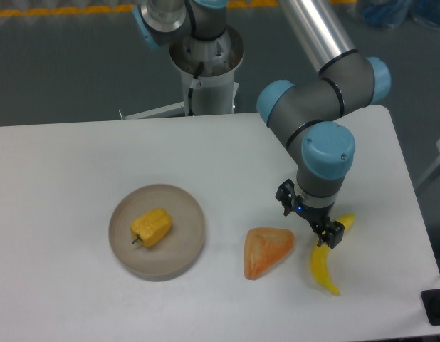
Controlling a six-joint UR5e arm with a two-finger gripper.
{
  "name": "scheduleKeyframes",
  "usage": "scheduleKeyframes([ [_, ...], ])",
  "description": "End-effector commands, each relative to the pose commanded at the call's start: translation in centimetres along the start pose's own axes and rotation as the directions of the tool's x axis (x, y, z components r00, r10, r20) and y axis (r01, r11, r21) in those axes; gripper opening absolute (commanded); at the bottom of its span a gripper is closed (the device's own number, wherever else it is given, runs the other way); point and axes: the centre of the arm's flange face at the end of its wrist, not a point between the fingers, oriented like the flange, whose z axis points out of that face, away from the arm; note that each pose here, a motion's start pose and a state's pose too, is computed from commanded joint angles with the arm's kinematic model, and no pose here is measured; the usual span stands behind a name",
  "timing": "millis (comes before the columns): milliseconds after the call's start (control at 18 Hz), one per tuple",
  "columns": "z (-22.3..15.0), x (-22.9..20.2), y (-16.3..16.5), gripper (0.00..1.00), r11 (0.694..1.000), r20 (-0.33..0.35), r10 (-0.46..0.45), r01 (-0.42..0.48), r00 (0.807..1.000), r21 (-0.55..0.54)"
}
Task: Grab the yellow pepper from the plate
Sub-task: 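Move the gripper from beside the banana over to the plate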
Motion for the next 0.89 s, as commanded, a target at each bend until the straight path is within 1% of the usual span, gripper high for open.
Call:
scheduleKeyframes([
  [222, -0.5, 0.2, -0.3, 1.0, 1.0, 0.005, 0.0, 0.0, 1.0, 0.006],
  [333, -1.5, 1.3, -0.7, 1.0, 1.0, 0.003, -0.005, 0.005, 1.0, 0.028],
  [500, -3.5, 4.1, -2.4, 1.0, 0.995, -0.005, -0.035, 0.035, 0.999, 0.088],
  [611, -3.5, 6.7, -3.6, 1.0, 0.994, -0.025, -0.058, 0.061, 0.998, 0.096],
  [722, -4.2, 8.9, -6.2, 1.0, 0.993, -0.029, -0.049, 0.052, 0.998, 0.105],
  [778, -3.6, 10.8, -8.4, 1.0, 0.993, -0.05, -0.059, 0.064, 0.997, 0.099],
  [889, -2.4, 13.6, -11.3, 1.0, 0.994, -0.078, -0.062, 0.068, 0.995, 0.089],
])
